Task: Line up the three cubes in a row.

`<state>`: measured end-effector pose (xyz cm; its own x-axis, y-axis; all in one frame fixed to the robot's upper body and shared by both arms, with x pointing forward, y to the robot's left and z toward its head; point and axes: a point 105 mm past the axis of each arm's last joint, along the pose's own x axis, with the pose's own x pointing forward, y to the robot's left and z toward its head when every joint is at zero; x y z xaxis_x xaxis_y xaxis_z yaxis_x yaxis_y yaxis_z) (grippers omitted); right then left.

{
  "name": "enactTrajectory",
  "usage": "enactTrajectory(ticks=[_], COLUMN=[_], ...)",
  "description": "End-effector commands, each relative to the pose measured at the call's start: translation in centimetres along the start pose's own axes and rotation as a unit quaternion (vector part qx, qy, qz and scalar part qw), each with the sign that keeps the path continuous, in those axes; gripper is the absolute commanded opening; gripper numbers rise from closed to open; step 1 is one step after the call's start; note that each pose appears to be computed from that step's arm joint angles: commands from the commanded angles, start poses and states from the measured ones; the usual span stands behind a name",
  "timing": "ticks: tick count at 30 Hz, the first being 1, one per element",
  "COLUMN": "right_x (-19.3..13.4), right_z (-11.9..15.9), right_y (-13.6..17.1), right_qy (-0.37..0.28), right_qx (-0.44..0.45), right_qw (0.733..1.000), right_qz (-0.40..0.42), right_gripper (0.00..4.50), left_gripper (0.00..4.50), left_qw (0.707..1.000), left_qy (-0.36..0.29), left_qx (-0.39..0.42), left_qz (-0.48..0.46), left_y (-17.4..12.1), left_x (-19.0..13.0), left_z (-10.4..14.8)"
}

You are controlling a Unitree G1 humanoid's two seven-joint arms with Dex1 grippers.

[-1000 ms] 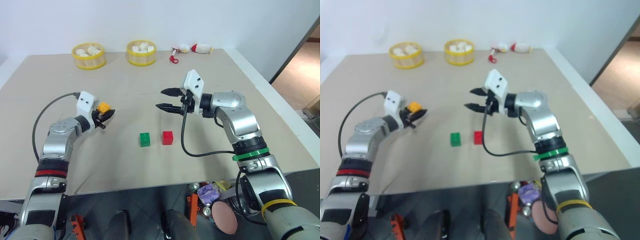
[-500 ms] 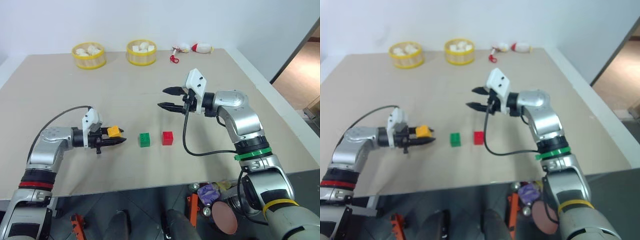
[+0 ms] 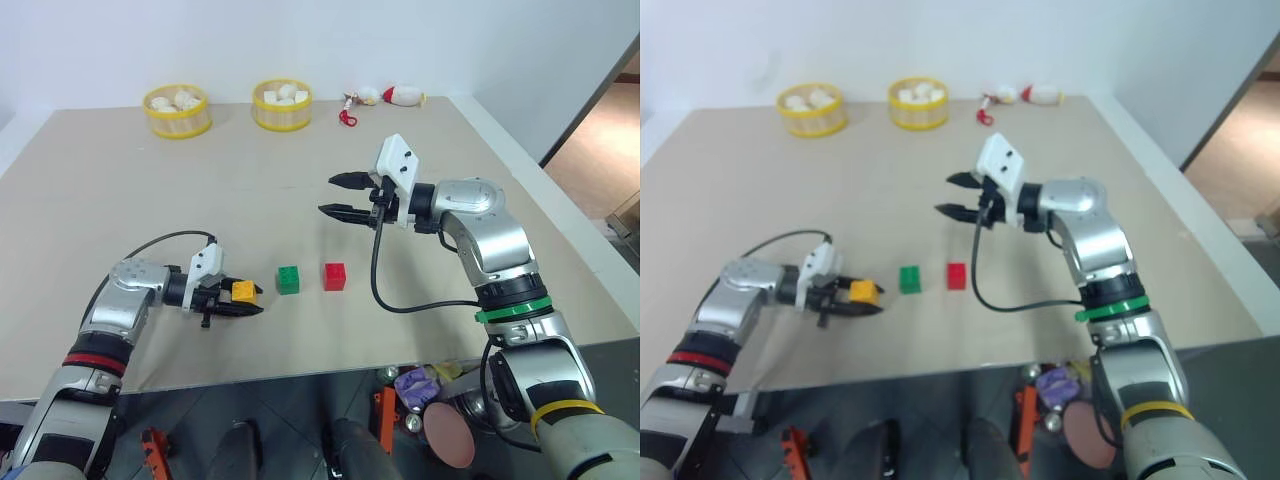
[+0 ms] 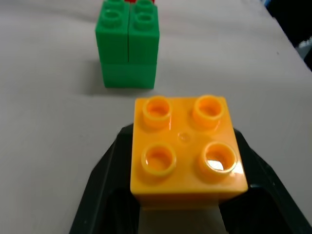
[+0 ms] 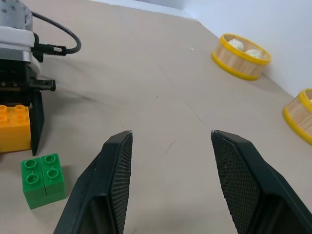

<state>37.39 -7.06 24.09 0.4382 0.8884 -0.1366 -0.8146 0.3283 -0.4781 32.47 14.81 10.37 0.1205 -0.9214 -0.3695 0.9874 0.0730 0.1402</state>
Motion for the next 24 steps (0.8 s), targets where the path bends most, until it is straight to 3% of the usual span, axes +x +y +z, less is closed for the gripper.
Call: enactTrajectory(ticks=[1,16,24], right_x=[-0.8,-0.8,-0.7], right_z=[1.6,1.6,1.6], right_y=[-0.5,-0.3,-0.5], right_qy=[-0.022,-0.022,-0.024], right_qx=[-0.019,-0.015,-0.013], right_qw=[0.999,1.0,1.0], right_qz=[-0.015,-0.011,-0.009], right_gripper=[2.65,2.65,2.65], left_gripper=[1.52,1.52,1.52], left_qw=[1.0,0.996,0.998], left_qy=[-0.003,-0.052,-0.035], left_qx=[0.024,0.056,0.034], left_qz=[-0.001,0.05,0.051], left_y=[0.4,2.9,2.0], left_x=[0.4,-0.7,-2.1], left_z=[0.3,3.0,1.6])
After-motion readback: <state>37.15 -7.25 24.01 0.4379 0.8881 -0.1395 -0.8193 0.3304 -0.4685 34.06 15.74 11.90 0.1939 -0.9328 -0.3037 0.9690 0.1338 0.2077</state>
